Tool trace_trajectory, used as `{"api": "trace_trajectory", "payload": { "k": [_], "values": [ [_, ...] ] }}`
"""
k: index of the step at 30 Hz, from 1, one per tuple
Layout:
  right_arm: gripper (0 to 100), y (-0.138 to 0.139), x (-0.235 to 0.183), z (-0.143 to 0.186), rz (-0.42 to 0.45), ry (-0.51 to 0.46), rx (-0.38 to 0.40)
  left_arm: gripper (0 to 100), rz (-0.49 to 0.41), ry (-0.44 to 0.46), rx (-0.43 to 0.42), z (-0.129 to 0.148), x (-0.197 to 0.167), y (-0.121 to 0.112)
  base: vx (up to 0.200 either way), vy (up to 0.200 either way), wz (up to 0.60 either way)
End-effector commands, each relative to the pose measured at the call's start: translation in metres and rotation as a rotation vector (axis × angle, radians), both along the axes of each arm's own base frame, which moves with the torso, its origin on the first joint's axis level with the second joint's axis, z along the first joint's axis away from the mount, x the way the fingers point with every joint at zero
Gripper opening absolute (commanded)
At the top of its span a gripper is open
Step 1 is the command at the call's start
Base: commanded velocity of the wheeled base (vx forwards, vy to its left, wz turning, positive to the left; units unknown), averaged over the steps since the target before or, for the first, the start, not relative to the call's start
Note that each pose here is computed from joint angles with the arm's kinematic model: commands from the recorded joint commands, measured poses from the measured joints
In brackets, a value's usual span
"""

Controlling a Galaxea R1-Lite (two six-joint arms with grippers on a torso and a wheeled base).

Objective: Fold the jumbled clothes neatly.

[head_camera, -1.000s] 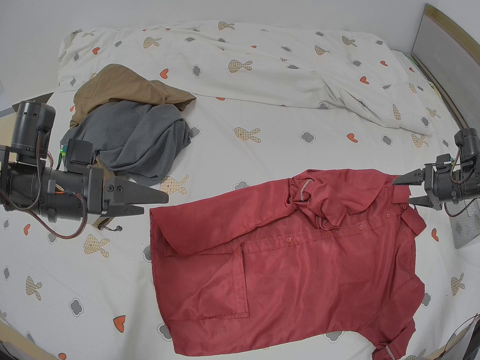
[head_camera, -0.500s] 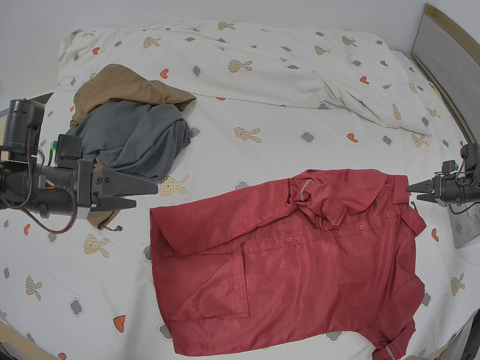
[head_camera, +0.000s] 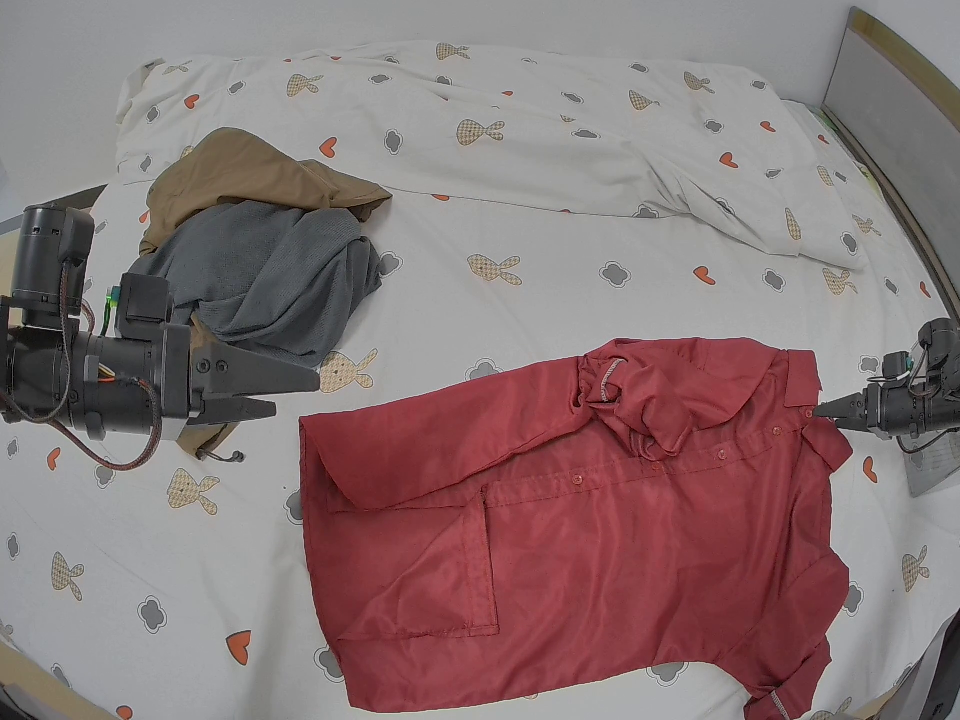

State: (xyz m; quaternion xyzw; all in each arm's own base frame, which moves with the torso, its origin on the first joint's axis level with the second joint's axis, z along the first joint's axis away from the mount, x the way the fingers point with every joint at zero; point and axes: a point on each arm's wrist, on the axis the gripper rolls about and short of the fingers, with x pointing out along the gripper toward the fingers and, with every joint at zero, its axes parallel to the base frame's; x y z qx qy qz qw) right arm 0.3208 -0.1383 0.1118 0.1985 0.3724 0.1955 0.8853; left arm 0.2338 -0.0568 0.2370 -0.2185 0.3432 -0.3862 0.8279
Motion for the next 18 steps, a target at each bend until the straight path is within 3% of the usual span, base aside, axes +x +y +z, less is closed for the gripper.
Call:
{"api": "trace_trajectory", "payload": {
  "k": [1,11,18],
  "values": [
    [100,-0.009,0.002,-0.013,-0.019,0.029,0.014,100,-0.001,0.014,0.003,-0.004,0.003,-0.001,0.0,0.0,0.0],
    [100,-0.039,-0.004,-0.027,-0.097,0.001,0.0,100,-0.011,0.036,0.009,-0.01,0.006,-0.003,0.0,0.0,0.0],
    [100,-0.031,-0.001,-0.05,-0.075,0.053,0.029,100,-0.019,0.028,0.007,-0.013,0.006,-0.005,0.0,0.0,0.0]
  ]
}}
